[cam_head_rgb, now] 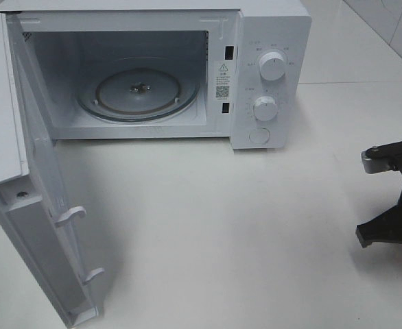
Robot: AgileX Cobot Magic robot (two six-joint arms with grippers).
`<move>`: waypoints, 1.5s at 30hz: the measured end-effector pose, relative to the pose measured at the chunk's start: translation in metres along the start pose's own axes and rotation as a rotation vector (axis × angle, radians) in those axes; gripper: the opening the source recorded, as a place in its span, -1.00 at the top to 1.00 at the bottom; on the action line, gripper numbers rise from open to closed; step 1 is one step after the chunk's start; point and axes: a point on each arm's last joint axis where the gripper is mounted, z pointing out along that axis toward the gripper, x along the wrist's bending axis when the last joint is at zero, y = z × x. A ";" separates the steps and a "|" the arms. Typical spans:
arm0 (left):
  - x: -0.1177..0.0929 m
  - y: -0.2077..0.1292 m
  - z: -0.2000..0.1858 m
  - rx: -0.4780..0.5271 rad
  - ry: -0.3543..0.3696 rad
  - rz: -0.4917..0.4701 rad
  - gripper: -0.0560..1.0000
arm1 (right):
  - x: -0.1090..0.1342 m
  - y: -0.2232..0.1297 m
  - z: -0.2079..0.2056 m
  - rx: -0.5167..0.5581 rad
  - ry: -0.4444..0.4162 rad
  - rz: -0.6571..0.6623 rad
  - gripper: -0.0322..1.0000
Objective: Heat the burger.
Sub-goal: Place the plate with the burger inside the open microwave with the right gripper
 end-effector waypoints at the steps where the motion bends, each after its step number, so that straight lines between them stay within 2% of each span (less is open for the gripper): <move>1: 0.000 0.000 0.000 0.000 0.000 0.000 -0.97 | 0.000 -0.001 -0.002 -0.002 -0.004 -0.005 0.91; 25: 0.000 0.000 0.000 0.000 0.000 0.000 -0.97 | 0.035 -0.020 -0.022 0.037 -0.139 -0.257 0.91; 45: 0.000 0.000 0.000 0.000 0.000 0.000 -0.97 | 0.069 -0.044 -0.041 0.017 -0.222 -0.466 0.91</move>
